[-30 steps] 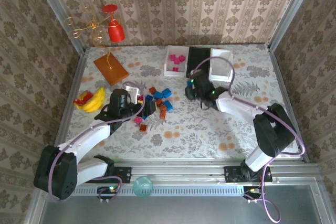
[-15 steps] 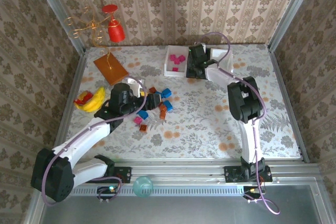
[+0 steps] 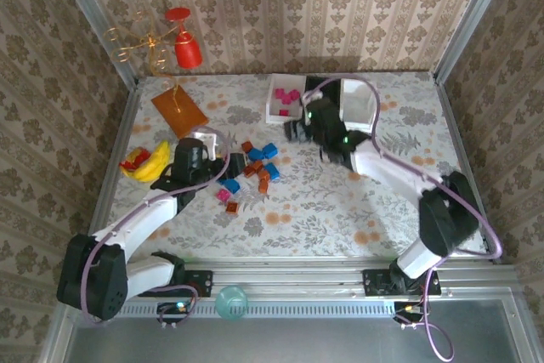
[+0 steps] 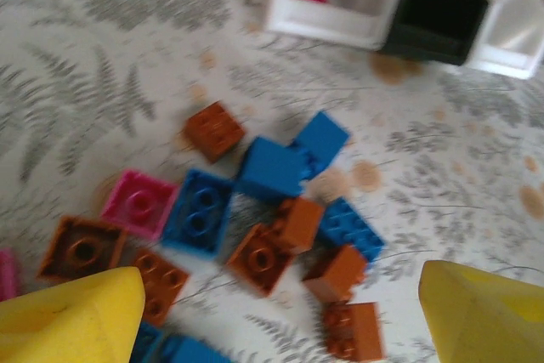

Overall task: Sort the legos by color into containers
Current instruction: Place the lego in the container, then pick up the lego from the center of the table.

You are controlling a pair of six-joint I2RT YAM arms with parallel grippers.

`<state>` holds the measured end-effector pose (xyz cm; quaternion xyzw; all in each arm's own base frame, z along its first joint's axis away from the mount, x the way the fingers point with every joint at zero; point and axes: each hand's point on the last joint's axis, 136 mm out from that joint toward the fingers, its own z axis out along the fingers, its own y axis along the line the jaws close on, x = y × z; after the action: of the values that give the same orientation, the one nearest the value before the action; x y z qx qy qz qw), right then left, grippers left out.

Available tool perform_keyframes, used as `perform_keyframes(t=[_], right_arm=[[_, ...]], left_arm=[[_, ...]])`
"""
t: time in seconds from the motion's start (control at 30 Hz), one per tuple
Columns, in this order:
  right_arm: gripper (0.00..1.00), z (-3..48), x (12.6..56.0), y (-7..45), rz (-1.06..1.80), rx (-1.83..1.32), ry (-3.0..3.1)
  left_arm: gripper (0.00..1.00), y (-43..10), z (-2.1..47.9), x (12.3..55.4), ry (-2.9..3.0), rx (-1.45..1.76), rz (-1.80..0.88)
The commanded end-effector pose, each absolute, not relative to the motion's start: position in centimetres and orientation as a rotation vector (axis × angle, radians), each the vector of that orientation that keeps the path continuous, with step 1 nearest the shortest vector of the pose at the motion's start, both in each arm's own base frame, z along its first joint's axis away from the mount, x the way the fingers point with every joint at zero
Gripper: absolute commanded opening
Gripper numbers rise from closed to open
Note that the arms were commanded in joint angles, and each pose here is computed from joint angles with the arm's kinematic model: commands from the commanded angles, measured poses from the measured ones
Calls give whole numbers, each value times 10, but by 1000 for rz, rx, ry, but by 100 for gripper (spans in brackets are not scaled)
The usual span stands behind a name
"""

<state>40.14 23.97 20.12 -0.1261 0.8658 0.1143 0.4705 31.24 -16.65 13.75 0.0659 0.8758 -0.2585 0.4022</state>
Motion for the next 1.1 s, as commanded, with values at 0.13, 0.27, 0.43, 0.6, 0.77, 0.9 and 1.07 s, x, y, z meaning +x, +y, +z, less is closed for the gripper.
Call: perform_keyframes(t=[0.13,0.27,0.43,0.6,0.77,0.9,1.07], right_arm=[[86,116,323,289,402,-592,2238],[79,82,326,300,352,-613,2280],[71,70,355,302,263,-552,2281],[71,64,392,298,252,-459,2310],[70,55,409,304,348,-453,2346],[70,48,418,310,370,-472,2366],[71,43,426,313,370,-476,2381]], left_arm=[[85,-165,140,313,2162,136,-748],[85,-166,140,311,2168,139,-752],[85,-161,142,311,2155,131,-726],[85,-159,143,311,2156,132,-712],[85,-159,146,310,2144,130,-716],[85,-159,148,309,2141,135,-718],[85,-160,149,309,2137,137,-723]])
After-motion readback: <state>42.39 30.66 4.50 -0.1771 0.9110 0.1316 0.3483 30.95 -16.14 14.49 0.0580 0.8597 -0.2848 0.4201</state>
